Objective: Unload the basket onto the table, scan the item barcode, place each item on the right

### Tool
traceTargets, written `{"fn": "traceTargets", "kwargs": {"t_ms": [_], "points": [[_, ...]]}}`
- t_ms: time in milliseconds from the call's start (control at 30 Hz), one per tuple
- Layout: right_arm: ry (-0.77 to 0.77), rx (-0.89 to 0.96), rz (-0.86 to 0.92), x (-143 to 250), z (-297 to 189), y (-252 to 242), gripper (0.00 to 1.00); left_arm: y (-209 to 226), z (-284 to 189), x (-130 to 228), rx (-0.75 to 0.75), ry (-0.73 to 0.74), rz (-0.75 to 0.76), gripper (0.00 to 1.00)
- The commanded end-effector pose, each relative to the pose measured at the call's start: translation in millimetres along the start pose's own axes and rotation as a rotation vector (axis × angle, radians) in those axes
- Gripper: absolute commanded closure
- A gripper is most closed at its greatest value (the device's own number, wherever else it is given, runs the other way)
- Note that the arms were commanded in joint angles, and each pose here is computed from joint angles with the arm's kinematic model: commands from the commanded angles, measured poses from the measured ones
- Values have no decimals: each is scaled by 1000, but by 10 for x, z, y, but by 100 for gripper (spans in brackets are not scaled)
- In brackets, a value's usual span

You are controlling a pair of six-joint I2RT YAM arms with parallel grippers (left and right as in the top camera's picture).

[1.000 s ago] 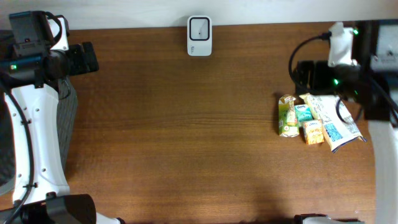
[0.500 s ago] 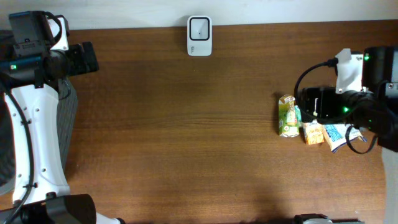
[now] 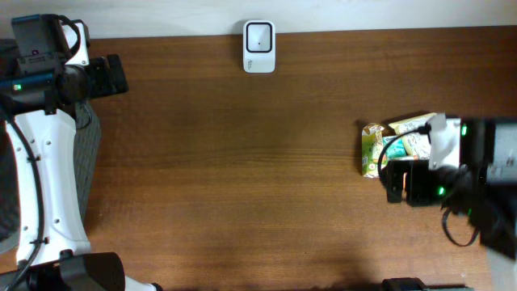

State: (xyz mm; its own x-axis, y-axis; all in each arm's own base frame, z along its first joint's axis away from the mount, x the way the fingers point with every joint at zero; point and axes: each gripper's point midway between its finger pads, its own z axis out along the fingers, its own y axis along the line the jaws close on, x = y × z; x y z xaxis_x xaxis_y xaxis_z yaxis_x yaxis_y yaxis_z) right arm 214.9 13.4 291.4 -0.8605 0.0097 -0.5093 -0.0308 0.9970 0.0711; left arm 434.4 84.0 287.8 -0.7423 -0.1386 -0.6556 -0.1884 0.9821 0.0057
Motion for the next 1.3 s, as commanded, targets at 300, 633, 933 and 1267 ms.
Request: {"fn": "traceTargets", "kwargs": {"t_ms": [300,633,933,1267], "points": [[-1050,175,29,-469,79,-352,1,3,0,-7,-1,-2,11,1],[-1199,27,-60,-82,515,-107,1,3,0,-7,-1,-2,11,1],[-1103,-54,-100,250,1008,70,1,3,0,-7,-1,-2,11,1],[-953,-39,-97,437,1323,32,1,3,0,-6,-1,-1,11,1]]}}
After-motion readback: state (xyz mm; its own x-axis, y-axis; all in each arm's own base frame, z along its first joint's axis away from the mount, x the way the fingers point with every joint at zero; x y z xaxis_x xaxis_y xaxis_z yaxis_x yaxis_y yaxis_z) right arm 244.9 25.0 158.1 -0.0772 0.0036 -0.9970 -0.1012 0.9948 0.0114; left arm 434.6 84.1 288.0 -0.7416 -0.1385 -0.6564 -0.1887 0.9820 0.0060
